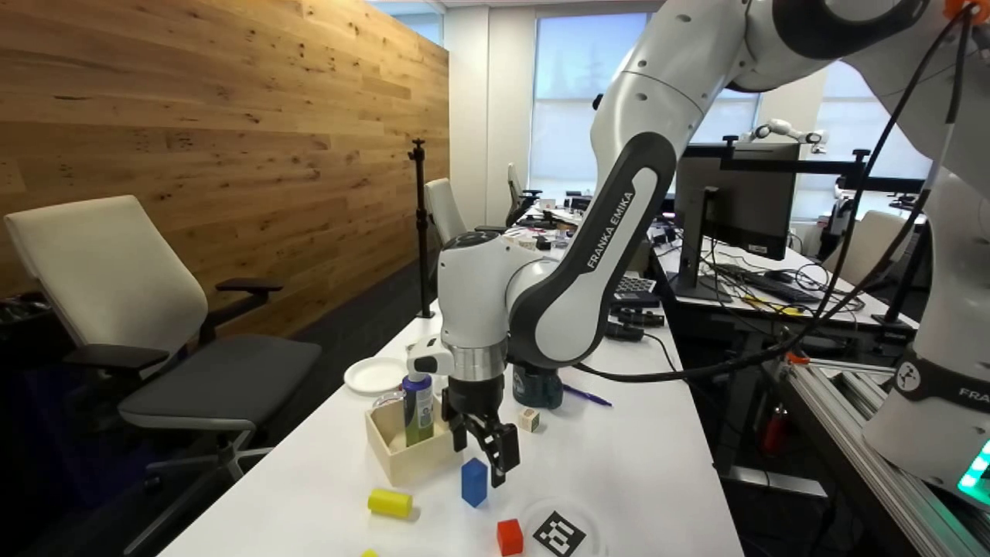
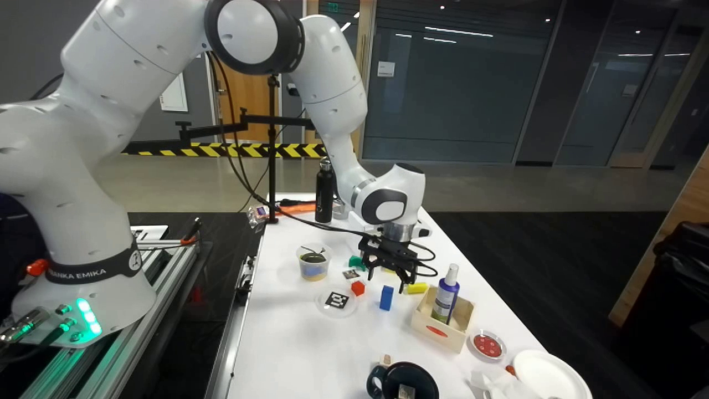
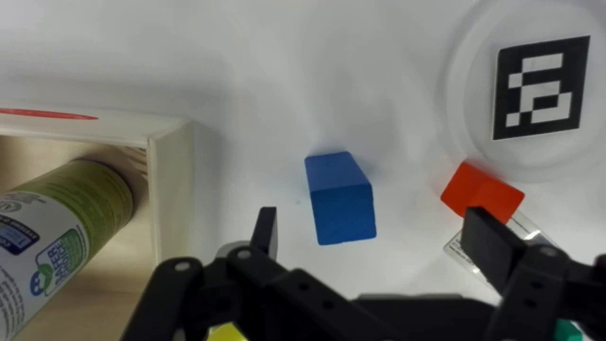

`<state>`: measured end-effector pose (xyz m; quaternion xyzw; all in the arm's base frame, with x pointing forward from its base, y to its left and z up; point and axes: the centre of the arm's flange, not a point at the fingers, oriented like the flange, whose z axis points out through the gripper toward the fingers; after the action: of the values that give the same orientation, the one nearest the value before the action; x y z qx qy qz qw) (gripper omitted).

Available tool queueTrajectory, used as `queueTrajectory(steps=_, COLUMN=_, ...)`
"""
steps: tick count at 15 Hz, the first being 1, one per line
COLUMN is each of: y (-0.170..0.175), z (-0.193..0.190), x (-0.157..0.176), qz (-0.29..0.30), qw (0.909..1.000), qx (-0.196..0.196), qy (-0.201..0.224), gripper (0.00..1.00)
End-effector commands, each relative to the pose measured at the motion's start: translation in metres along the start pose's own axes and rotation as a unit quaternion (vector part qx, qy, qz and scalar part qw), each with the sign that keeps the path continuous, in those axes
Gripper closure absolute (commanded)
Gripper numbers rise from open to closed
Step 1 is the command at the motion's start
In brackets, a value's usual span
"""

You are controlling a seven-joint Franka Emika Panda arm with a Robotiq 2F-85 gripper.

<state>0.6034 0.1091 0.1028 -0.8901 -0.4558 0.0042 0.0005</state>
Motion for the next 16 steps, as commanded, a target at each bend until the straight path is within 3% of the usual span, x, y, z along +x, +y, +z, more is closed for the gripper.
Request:
queueTrajectory(steps=1, y=-0.001, z=-0.001, x=-0.009, qz=-0.043, qw=0.9991, qx=0.003, qy=0.004, gripper=0.00)
queueTrajectory(steps=7, y=-0.008, z=0.005, x=-0.012, qz=-0.103, qw=0.9946, qx=0.009, qy=0.001, gripper=0.00)
queueTrajectory(steps=13, y=-0.013, z=0.015, x=-0.013, qz=-0.109, qw=0.9939, qx=0.008, qy=-0.004, gripper=0.00)
queueTrajectory(steps=14, y=-0.014, z=0.015, x=-0.012, qz=-0.104, qw=0.9946, qx=0.007, qy=-0.001, gripper=0.17)
queueTrajectory(steps=16, y=-0.016, z=0.015, x=-0.010, qz=-0.100, qw=0.9950, qx=0.005, qy=0.004, gripper=0.34)
